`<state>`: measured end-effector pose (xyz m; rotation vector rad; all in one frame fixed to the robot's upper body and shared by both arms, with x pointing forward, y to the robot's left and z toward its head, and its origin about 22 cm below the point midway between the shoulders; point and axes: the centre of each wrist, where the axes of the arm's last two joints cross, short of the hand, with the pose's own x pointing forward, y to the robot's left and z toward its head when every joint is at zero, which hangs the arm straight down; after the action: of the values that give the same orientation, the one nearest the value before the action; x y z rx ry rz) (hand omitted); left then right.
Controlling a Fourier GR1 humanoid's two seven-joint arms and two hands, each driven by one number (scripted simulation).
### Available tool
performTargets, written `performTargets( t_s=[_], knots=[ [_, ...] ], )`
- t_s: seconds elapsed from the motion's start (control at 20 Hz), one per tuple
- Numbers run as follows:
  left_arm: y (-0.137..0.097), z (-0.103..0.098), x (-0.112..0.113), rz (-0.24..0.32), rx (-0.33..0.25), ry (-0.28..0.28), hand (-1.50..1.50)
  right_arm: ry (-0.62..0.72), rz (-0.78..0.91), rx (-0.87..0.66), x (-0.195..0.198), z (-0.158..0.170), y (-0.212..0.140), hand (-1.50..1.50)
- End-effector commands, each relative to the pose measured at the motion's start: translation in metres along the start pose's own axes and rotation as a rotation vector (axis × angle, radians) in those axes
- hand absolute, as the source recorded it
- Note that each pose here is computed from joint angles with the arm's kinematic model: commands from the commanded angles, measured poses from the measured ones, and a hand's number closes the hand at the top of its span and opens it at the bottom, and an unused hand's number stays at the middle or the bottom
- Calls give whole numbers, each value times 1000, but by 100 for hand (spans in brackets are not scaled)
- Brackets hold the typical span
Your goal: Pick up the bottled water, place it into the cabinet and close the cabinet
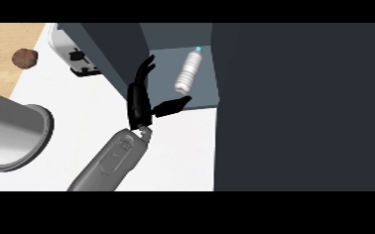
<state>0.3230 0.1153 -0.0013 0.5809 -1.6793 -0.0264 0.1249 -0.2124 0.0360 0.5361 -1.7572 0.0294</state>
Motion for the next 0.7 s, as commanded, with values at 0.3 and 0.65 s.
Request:
performTargets(
  t_s=[0.3,0.65],
  knots=[
    [25,-76,39,97,-48,-78,-150,-13,13,-23,-2,2,1,-150],
    [20,-69,56,324,-149,-145,-150,-26,32,-17,3,1,1,-150]
  ],
)
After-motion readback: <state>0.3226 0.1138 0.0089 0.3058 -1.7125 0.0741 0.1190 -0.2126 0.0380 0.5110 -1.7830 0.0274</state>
